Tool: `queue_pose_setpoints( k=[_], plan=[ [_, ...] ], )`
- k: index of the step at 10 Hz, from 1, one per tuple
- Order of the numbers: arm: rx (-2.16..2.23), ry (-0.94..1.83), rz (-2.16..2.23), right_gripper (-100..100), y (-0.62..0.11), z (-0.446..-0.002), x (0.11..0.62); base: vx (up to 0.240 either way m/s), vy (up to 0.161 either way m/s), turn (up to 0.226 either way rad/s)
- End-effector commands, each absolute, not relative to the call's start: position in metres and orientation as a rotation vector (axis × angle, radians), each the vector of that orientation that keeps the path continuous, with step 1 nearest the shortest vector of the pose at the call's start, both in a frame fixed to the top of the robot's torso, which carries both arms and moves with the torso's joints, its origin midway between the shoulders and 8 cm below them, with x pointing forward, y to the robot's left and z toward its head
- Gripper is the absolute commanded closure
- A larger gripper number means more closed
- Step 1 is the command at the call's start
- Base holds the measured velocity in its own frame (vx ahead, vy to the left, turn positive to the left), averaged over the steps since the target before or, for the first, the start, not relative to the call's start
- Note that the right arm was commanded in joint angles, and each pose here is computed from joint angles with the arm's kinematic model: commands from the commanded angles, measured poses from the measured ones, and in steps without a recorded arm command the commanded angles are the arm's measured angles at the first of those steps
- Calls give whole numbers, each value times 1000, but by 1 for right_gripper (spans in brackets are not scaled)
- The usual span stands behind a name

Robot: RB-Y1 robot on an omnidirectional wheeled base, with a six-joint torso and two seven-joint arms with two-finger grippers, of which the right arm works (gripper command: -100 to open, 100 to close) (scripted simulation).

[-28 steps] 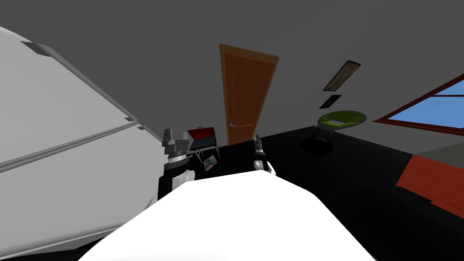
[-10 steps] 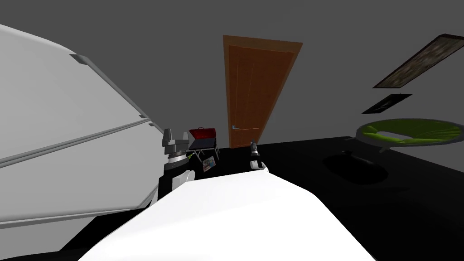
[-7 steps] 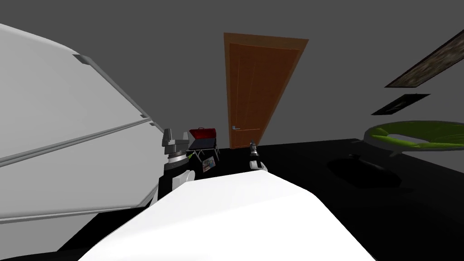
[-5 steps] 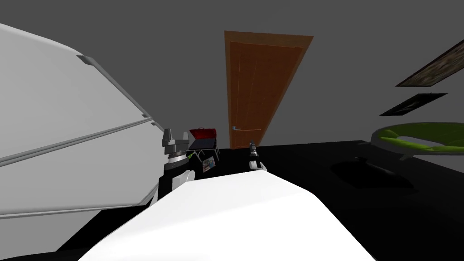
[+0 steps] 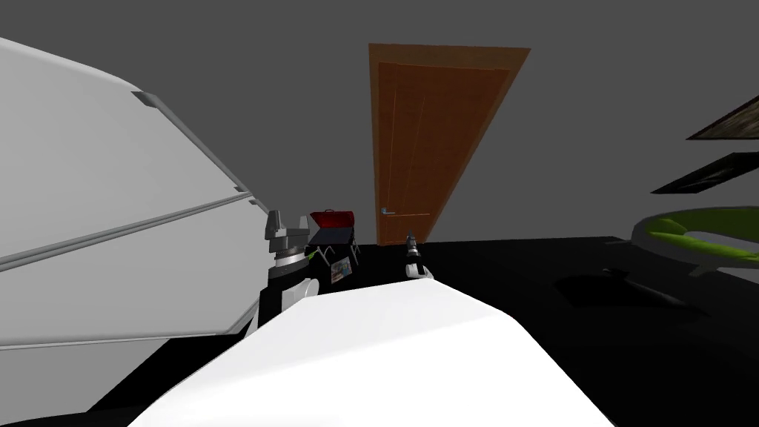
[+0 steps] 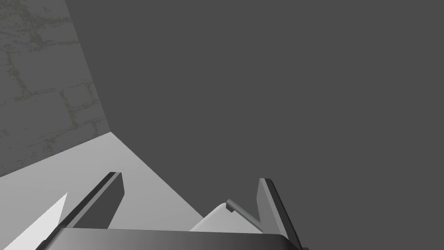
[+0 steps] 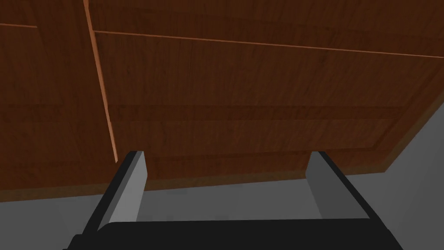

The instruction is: Pull the door open

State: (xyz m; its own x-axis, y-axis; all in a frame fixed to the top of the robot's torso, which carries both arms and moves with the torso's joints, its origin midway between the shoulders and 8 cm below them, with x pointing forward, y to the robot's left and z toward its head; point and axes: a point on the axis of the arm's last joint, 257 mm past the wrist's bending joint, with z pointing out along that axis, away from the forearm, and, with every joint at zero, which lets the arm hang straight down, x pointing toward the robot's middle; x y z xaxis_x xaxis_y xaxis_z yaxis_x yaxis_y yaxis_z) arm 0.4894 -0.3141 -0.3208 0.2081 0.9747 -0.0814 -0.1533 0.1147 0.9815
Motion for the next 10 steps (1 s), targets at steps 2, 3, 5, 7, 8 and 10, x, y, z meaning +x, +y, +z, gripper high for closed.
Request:
queue_pose_setpoints(
  k=[2,3,5,7,8,10],
  plan=[
    [1133,1001,1062,-100,-308,-333,492,91,-37,71],
    [1143,1005,1062,-100,-306,-337,492,95,-33,60],
    [1161,1014,1062,-100,-302,-345,493,87,-28,54],
    [1189,1027,1062,-100,-294,-356,494,128,-28,84],
    [1189,1027,1062,-100,-294,-356,494,95,-19,17],
    [1220,1042,1064,-100,-284,-368,494,147,9,66]
  ],
)
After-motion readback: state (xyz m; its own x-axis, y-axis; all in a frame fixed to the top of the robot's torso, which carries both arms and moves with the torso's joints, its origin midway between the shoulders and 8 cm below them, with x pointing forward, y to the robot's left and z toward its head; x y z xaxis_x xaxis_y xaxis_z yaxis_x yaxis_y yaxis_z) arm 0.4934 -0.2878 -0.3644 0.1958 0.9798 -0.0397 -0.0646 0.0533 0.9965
